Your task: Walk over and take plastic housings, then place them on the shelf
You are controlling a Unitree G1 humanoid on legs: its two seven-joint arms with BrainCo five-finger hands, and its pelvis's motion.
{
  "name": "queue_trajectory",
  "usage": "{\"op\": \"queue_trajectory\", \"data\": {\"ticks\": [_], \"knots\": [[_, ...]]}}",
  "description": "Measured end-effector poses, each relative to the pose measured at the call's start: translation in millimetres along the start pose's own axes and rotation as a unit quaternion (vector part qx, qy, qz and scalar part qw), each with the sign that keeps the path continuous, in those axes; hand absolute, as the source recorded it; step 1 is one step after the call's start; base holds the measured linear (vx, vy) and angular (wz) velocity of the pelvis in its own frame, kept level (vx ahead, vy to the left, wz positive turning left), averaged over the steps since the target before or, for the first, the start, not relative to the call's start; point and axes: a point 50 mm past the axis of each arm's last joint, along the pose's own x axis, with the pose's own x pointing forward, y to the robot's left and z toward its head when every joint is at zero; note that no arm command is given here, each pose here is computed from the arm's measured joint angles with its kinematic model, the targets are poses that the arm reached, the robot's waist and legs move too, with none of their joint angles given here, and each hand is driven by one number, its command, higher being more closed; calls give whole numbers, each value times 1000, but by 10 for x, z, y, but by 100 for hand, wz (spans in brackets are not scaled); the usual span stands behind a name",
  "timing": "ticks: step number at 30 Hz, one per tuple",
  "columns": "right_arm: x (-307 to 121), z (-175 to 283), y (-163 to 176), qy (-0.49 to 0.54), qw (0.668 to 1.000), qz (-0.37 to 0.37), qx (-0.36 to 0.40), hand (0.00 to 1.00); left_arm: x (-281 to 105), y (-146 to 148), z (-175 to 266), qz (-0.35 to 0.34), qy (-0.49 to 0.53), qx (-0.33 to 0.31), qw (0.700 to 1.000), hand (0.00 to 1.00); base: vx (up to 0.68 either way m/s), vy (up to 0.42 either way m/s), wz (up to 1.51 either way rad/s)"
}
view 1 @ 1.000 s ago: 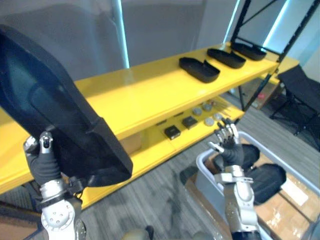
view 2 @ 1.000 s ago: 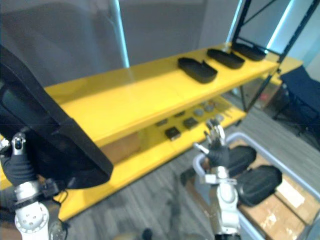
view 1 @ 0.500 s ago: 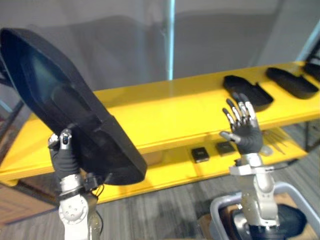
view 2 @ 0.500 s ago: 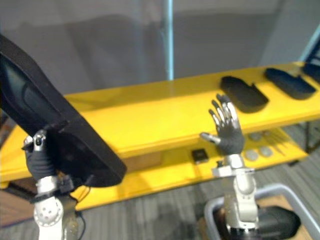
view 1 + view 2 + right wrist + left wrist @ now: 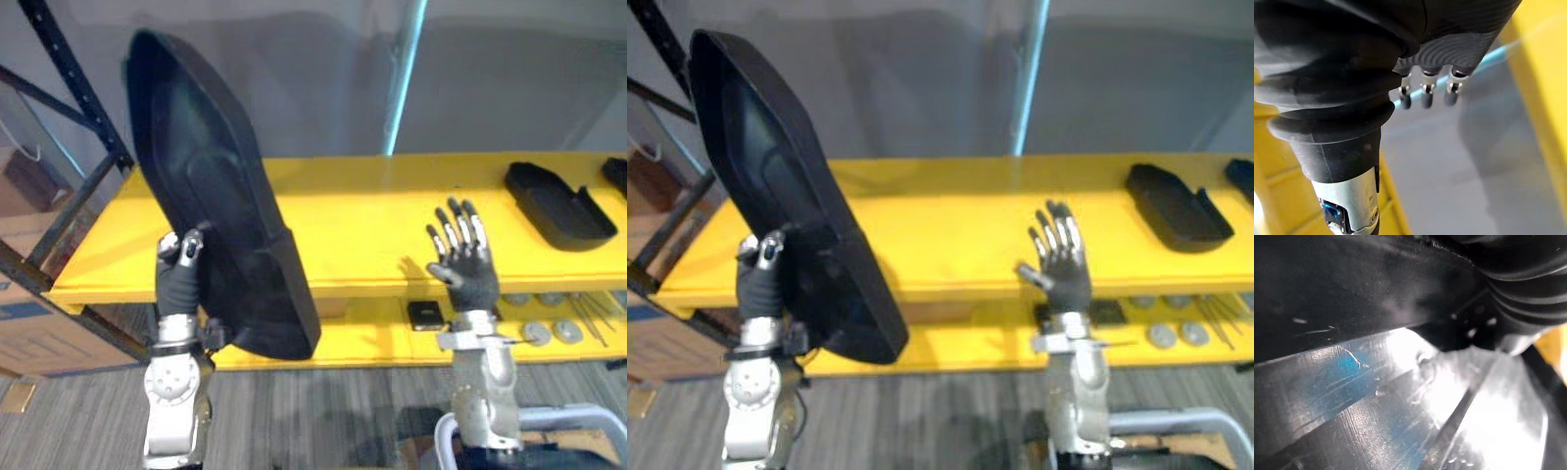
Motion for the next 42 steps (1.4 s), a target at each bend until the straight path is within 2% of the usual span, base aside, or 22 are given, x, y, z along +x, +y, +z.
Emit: {"op": "queue_trajectory", "data": {"ticks": [3, 9, 12, 15, 20, 25, 32, 38, 42], "knots": [[-93, 17, -56, 4, 999, -32, -28, 0, 80, 53, 2, -19, 9, 47, 999, 100, -39, 36, -34], [-208, 176, -148, -7, 997, -34, -66, 0, 409, 155, -160, -24, 48, 85, 995, 100, -29, 11, -34], [-236, 268, -135, -30, 995, -37, -88, 0, 618, 238, -425, -9, 111, 96, 989, 100, -44, -4, -49], [-309, 451, -94, -85, 986, -69, -123, 0, 835, 403, -635, 41, 167, 104, 980, 100, -51, -13, -43], [-431, 464, -95, -79, 986, -86, -120, 0, 1137, 580, -742, 106, 220, 76, 967, 100, -35, -31, -37], [-585, 295, -16, -7, 995, -43, -90, 0, 1340, 581, -787, 127, 268, 52, 954, 100, -43, -57, -29], [-648, 140, 146, 52, 998, 1, -40, 0, 1274, 640, -981, 154, 346, 44, 925, 100, -48, -55, -23], [-606, 167, 238, 55, 997, 37, -31, 0, 1314, 661, -1017, 183, 386, 41, 903, 100, -85, -38, -8], [-606, 169, 229, 58, 997, 38, -32, 0, 1434, 741, -899, 198, 379, 52, 903, 100, -31, -31, 2]]}}
